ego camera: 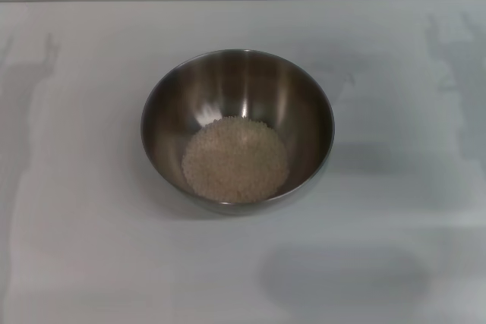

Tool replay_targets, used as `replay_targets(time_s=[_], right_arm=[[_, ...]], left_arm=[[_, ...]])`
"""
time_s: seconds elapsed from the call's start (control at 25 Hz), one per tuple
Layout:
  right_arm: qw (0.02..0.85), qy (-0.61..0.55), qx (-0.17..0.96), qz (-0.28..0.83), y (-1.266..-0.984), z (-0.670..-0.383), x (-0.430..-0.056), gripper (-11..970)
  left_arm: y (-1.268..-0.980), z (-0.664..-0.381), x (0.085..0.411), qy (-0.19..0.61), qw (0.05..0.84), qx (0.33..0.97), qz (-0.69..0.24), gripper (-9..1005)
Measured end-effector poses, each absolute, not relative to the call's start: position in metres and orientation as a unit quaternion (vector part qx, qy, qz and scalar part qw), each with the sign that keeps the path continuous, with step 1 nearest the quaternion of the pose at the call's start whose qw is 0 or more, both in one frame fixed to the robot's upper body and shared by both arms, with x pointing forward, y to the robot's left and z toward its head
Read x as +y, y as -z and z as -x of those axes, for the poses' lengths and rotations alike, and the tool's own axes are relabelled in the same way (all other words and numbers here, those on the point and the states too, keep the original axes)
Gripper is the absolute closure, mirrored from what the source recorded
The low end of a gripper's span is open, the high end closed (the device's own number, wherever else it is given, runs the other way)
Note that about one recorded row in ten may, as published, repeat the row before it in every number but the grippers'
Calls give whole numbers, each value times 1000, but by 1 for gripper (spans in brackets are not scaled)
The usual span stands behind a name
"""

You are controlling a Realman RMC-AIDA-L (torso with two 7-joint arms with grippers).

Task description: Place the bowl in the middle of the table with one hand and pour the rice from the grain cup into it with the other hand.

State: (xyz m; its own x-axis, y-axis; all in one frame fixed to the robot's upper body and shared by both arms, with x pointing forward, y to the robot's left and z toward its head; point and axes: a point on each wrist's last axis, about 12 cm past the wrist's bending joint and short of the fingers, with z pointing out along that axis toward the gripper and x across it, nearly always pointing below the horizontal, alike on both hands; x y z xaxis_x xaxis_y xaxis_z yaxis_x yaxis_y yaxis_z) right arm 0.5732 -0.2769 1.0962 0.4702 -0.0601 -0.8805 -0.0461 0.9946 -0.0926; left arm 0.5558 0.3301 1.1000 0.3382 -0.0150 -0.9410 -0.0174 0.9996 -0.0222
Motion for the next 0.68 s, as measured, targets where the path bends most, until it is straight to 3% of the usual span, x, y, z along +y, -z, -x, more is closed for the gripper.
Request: replay_targets(time_s=[0.68], right_arm=[[851,-1,523,52,-1095,-575,-278,387]], left_arm=[[-1093,-548,327,5,826,564,13,331]])
